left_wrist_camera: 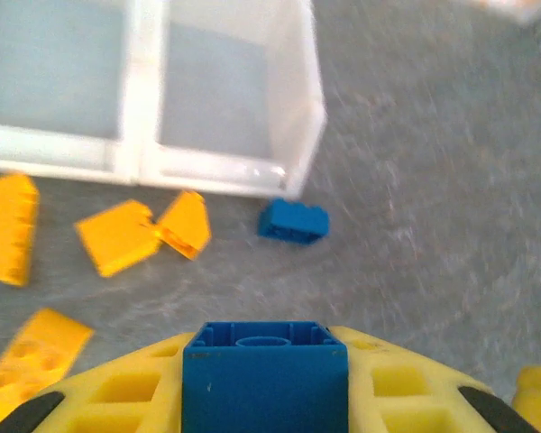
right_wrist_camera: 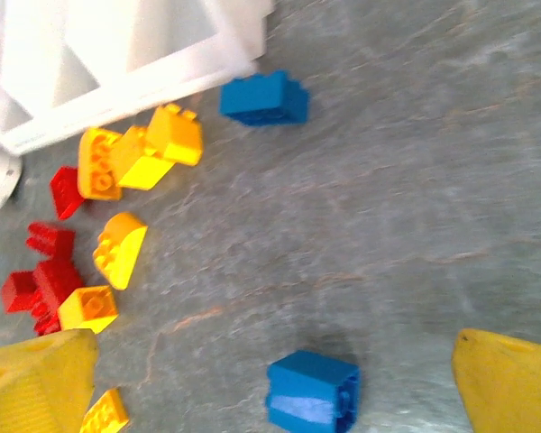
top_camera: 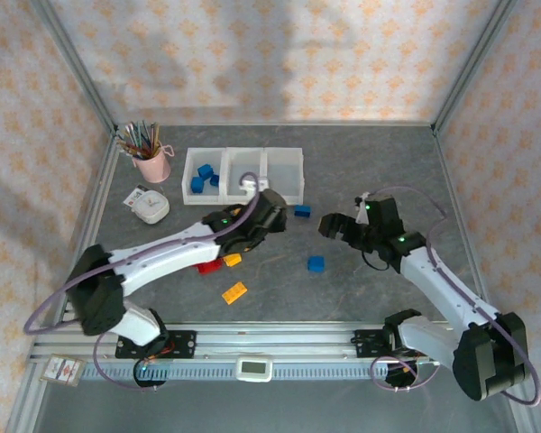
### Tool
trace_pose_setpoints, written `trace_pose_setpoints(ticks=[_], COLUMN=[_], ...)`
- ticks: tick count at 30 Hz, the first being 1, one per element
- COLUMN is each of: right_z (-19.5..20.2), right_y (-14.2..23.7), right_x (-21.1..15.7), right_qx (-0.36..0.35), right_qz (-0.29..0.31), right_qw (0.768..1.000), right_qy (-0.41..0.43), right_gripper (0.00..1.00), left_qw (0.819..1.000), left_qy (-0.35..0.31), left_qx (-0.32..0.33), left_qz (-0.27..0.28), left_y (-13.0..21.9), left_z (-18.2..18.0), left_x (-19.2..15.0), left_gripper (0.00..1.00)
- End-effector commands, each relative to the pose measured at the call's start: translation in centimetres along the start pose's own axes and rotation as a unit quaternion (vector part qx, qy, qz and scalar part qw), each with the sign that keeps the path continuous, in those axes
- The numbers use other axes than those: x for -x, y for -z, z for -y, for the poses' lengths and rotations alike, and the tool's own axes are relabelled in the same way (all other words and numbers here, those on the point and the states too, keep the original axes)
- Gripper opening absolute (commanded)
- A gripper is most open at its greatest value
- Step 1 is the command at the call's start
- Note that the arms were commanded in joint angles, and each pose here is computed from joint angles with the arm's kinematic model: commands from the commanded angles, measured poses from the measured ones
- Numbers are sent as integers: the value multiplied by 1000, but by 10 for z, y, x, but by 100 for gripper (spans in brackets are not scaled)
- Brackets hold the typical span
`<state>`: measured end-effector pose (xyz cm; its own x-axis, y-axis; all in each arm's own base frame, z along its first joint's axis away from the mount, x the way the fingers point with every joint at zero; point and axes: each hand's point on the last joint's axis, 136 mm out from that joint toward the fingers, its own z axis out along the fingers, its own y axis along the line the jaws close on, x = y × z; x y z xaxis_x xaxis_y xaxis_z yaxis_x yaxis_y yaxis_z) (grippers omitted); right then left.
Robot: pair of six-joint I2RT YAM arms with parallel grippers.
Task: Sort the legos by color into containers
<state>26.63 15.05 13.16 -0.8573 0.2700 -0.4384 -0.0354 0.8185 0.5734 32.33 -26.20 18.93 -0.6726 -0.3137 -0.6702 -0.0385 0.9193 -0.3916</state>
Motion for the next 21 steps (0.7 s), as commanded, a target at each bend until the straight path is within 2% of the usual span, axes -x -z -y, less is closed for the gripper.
trace_pose_setpoints(ticks=[1,7,17,21], right_z=[-41,-92,-146,-156], right_y=[-7,-35,-58,-62], right_x=[12,3,4,12], right_qx=[44,84,148,157], right_qz=[16,-1,14,24], right_qw=[998,993,982,980], right_qy=[33,78,118,121], right_gripper=[100,100,100,100], left_qw=[995,987,974,974], left_qy=[34,57,83,90], left_qx=[87,144,204,205], left_qz=[25,53,49,40], left_y=[7,4,-57,-86], left_z=[-66,-131,-201,-214], left_x=[20,69,114,130], left_gripper=[21,21,21,21])
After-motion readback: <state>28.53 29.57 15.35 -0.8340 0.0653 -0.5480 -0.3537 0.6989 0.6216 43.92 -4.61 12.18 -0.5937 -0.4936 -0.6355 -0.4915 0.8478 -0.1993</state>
